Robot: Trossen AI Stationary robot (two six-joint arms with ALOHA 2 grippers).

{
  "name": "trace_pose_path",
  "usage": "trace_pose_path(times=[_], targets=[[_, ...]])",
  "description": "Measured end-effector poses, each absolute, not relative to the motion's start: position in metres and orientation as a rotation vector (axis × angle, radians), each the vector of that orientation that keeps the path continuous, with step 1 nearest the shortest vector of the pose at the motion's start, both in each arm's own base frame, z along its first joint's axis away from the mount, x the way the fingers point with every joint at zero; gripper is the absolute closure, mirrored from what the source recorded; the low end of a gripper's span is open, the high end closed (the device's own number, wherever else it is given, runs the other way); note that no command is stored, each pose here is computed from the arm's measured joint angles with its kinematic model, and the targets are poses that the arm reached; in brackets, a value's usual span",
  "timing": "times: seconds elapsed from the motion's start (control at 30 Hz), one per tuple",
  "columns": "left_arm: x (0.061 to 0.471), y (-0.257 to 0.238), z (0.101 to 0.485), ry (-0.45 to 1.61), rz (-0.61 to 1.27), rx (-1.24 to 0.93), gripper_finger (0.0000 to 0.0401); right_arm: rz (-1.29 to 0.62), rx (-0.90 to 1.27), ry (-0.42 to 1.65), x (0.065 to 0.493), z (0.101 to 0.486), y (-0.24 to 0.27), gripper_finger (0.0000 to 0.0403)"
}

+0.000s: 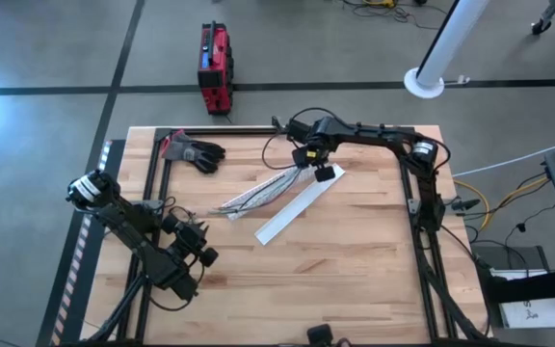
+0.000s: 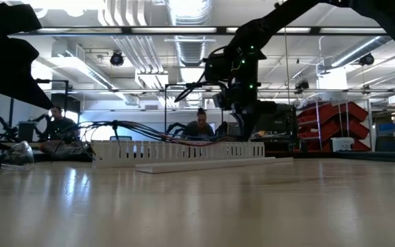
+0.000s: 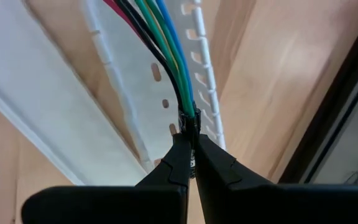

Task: Ziptie cables
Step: Insert the bundled colored cable into the white cable duct

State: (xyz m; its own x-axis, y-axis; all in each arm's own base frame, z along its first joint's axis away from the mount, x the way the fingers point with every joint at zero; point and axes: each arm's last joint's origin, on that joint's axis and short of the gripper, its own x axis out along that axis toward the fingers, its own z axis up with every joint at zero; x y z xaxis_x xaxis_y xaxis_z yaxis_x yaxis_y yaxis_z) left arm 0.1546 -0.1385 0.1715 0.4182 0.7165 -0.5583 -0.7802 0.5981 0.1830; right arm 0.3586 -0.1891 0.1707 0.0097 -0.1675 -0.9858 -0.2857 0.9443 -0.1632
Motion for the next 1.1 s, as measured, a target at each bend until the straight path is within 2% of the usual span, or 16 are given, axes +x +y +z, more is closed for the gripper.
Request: trace_pose_path(times=[0.2,0.47,0.63,0.93,1.1], targets=[[0.155,-0.138,0.172,0.643,0.941,-0.111,0.0342,0.076,-0.343,1.568,0.357,0.171,-0.193,0.0391],[0.155,-0.139,0.171,0.644,0.94,-0.115,0.0342,0.04,-0.281,1.569,0.356,0.17,-0.192,0.0313],[0.155,-0.139,0.171,0.653,0.942,-0.118,0.0342,0.029,-0.244,1.595,0.354,0.173,-0.188,0.0284],[0.154,-0.139,0.171,0.684,0.952,-0.121,0.0342,0.108,-0.306,1.551,0.369,0.185,-0.147,0.0268],[0.155,-0.138,0.173,0.625,0.936,-0.087,0.0342,0.166,-0.464,1.489,0.387,0.179,-0.116,0.0273]])
